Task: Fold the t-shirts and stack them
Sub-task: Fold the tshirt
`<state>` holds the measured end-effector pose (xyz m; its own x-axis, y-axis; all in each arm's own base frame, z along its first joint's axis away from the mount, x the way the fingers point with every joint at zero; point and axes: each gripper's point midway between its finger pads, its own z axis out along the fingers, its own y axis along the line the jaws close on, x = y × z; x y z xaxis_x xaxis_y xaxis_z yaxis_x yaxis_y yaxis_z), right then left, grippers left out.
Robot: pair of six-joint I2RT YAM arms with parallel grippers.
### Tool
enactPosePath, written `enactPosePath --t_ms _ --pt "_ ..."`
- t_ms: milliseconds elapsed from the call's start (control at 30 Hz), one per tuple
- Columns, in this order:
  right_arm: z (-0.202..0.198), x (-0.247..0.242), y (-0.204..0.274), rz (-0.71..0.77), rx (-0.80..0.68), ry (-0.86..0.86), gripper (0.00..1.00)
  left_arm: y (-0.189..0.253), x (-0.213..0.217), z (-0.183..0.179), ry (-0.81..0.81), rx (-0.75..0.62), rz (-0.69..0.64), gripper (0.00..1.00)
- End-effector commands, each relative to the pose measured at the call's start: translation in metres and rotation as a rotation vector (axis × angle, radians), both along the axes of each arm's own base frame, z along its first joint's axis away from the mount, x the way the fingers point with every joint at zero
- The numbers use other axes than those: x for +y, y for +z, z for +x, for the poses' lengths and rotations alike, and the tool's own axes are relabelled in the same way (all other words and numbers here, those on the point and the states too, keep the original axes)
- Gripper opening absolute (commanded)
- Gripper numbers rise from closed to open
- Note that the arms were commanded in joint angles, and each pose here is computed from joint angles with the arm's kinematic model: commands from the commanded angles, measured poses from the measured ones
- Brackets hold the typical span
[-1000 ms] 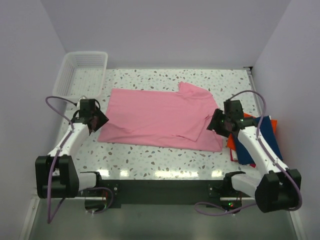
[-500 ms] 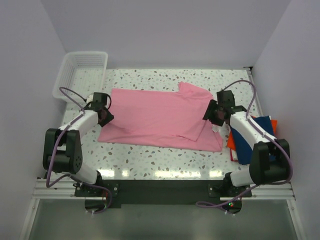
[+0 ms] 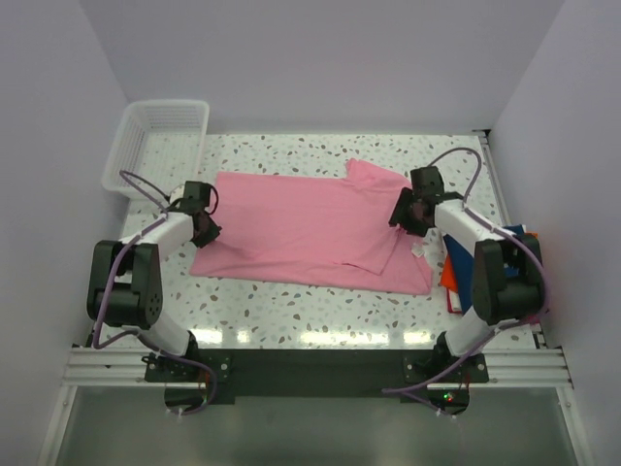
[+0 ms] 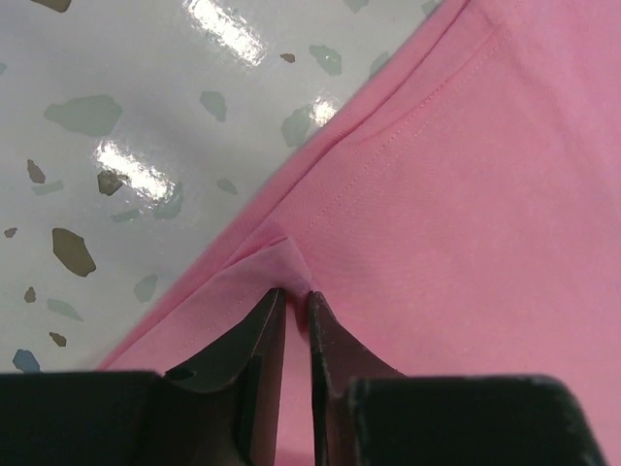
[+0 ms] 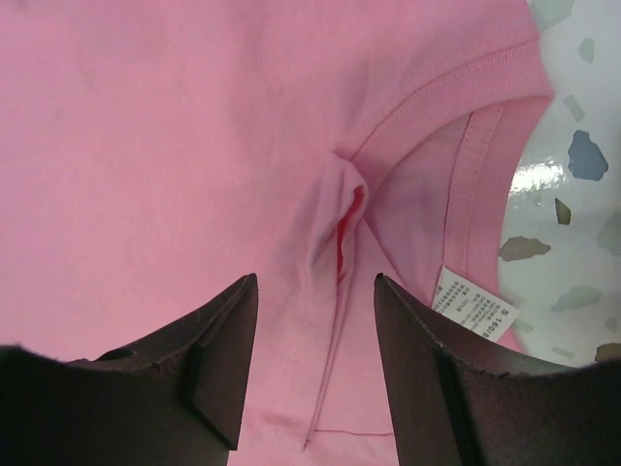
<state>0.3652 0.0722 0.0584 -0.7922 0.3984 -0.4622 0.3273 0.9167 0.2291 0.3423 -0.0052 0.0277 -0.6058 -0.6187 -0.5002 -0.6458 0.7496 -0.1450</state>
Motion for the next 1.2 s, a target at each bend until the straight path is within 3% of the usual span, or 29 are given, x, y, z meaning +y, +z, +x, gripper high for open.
enactPosePath --t_ms 0,233,733,1067,1167 --pt "0.026 -0.005 0.012 -0.044 -0.061 -0.025 0.54 0.010 0.004 0.018 0.015 -0.056 0.022 0.19" --pt "0.027 -0.001 -0.005 -0.027 -0.021 -0.028 0.44 0.008 0.003 0.018 0.006 -0.047 0.022 0.13" --pt "0.005 0.009 -0.024 -0.026 0.008 -0.008 0.44 0.005 0.002 0.013 0.002 -0.040 0.018 0.10" --pt "0.010 0.009 -0.010 -0.028 -0.020 -0.013 0.05 0.008 0.005 0.013 -0.006 -0.045 0.032 0.00" --pt "0.010 0.008 -0.006 -0.028 -0.028 -0.012 0.00 0.011 0.005 0.013 -0.008 -0.052 0.033 0.00"
